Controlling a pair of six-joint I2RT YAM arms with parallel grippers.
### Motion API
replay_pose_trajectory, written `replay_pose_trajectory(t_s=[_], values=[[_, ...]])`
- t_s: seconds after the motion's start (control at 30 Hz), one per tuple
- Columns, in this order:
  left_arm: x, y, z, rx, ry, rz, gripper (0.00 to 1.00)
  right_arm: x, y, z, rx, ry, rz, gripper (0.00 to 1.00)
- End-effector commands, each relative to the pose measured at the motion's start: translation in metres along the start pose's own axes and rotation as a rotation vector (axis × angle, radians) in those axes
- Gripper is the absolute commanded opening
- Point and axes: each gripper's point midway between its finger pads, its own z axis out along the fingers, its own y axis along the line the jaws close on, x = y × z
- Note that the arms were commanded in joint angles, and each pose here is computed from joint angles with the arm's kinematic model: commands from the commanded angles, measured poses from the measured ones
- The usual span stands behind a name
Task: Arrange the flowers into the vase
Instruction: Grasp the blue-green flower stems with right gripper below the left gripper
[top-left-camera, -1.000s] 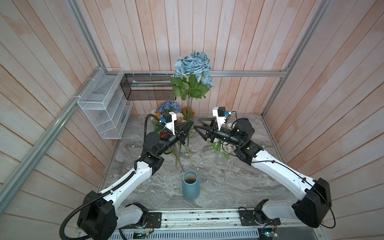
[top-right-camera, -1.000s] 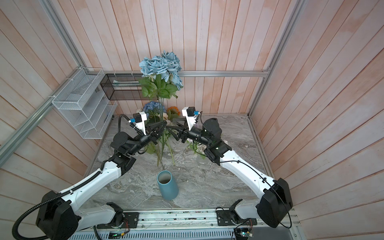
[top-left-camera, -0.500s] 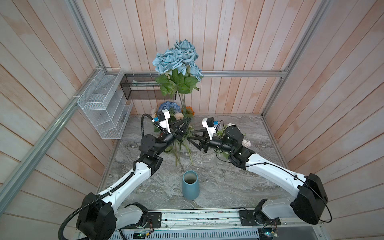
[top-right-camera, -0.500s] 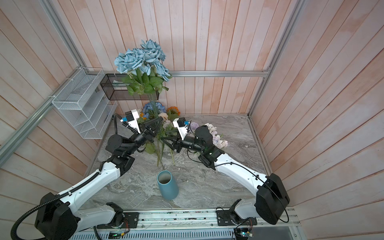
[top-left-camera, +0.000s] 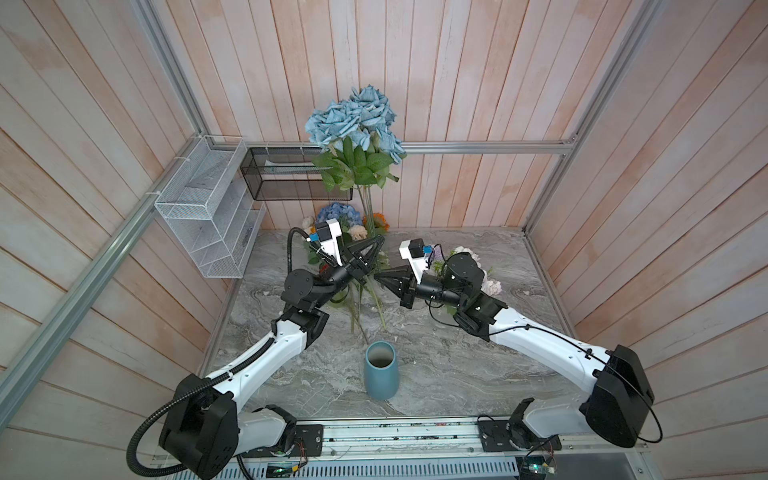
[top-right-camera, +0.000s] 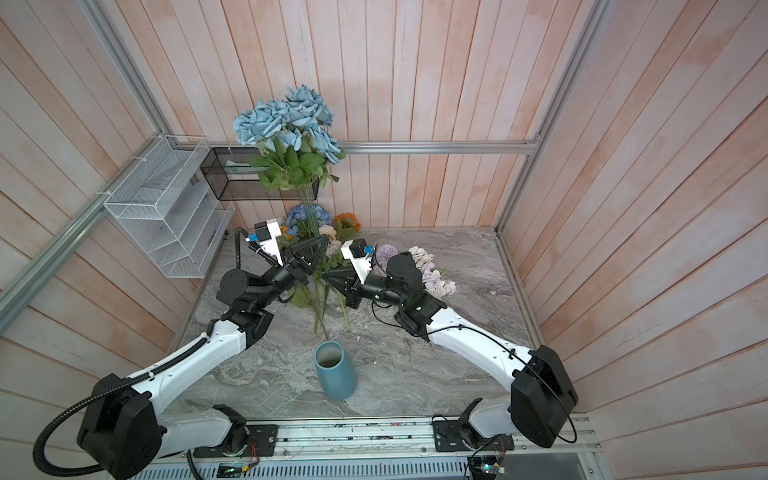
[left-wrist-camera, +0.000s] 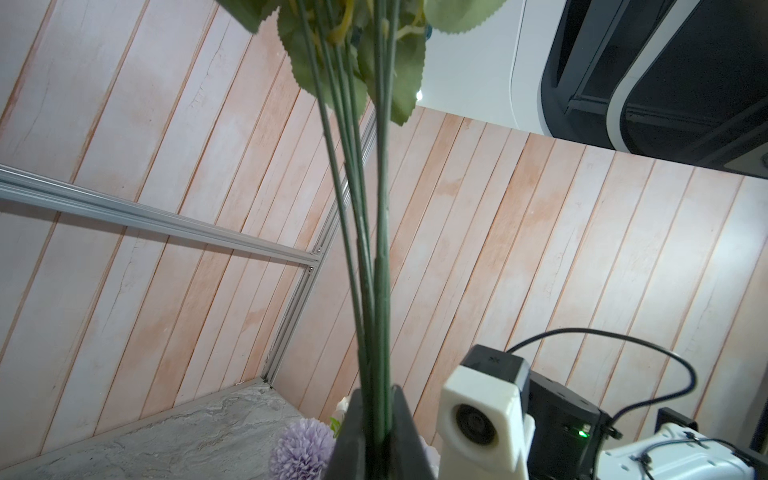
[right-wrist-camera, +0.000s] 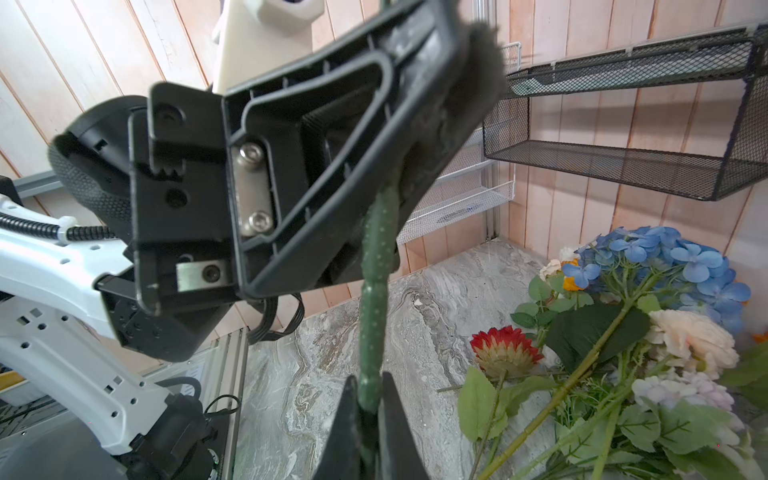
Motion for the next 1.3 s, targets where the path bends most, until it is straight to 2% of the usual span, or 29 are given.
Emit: replay_pose_trajectory(t_s=[0.0, 0.03, 0.07, 0.1, 0.13, 0.2, 0.43, 0.67, 0.8, 0.93, 1.27], values=[[0.014, -0.017, 0.002, 0.096, 0.051, -0.046, 0.03, -0.023, -0.01, -0.011, 0.086, -0.082, -0.052, 0.0], [0.016, -0.016, 0.003, 0.097, 0.059, -0.05, 0.18, -0.023, -0.011, -0.013, 0.096, -0.085, -0.058, 0.0], [0.016, -0.016, 0.004, 0.096, 0.064, -0.053, 0.36, -0.023, -0.012, -0.014, 0.107, -0.084, -0.062, 0.0], [0.018, -0.015, 0.005, 0.095, 0.07, -0.055, 0.59, -0.024, -0.014, -0.016, 0.122, -0.085, -0.068, 0.0], [0.019, -0.014, 0.005, 0.093, 0.076, -0.055, 0.76, -0.026, -0.015, -0.017, 0.132, -0.085, -0.076, 0.0], [0.02, -0.013, 0.005, 0.08, 0.086, -0.051, 0.99, -0.027, -0.019, -0.02, 0.165, -0.081, -0.09, 0.0], [0.012, -0.01, 0.001, 0.006, 0.109, 0.011, 0.99, -0.025, -0.029, -0.033, 0.256, -0.034, -0.184, 0.0], [-0.001, -0.019, 0.012, 0.025, 0.149, 0.054, 0.82, -0.012, -0.048, -0.046, 0.383, 0.077, -0.255, 0.0], [-0.005, -0.017, 0.021, 0.029, 0.15, 0.047, 0.72, -0.01, -0.05, -0.053, 0.412, 0.09, -0.28, 0.0], [0.001, -0.004, 0.032, 0.01, 0.177, 0.012, 0.67, -0.013, -0.046, -0.056, 0.407, 0.063, -0.283, 0.0], [0.026, 0.016, 0.023, -0.062, 0.23, -0.065, 0.66, -0.022, -0.056, -0.068, 0.503, 0.029, -0.277, 0.0]])
